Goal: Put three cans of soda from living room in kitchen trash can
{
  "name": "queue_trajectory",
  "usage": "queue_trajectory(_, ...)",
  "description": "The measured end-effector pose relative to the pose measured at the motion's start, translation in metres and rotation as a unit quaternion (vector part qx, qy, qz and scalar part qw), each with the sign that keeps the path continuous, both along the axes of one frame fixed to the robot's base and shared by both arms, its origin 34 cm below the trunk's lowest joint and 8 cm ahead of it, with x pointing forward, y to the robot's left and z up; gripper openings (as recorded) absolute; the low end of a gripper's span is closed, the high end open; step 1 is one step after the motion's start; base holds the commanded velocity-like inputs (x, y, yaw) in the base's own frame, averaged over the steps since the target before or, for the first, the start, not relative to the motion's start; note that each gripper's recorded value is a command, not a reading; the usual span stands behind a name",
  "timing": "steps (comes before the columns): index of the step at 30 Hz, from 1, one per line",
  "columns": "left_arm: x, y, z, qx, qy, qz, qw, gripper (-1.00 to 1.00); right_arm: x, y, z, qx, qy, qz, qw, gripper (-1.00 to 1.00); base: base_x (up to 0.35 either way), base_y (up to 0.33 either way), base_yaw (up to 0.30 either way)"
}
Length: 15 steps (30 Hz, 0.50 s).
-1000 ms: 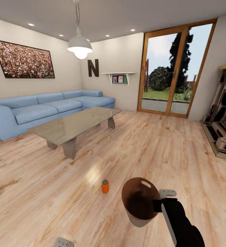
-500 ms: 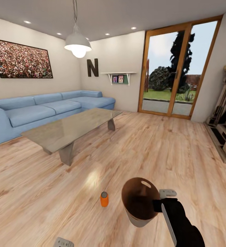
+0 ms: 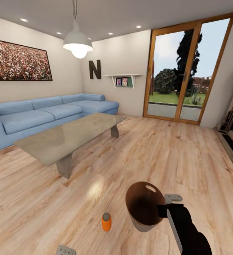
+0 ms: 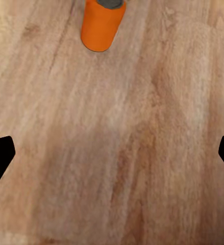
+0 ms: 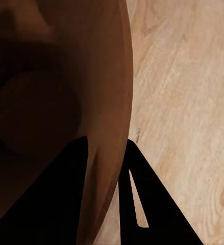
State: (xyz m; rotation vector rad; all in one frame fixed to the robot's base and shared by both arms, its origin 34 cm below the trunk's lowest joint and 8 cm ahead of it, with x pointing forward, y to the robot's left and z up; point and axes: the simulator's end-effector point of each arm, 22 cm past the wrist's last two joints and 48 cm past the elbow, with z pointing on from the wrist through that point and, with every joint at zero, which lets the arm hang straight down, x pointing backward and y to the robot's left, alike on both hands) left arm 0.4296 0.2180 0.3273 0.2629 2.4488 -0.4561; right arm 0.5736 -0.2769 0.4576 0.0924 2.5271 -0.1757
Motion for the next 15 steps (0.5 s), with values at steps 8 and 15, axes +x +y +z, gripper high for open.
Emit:
queue_trajectory(8,-0.001,0.001,-0.001,0.001,0.001,0.0,1.0,1.0,0.0,-0.002,0.0,0.001,0.0,-0.002,1.0,-1.0,0.08,0.0,0.0)
queue_trajectory(15,0.0,0.001,0.0,0.001,0.0,0.003,1.0,1.0,-0.006,-0.03,-0.003,-0.001,0.004,-0.036,0.9993,-1.0,0.004,0.0,0.0)
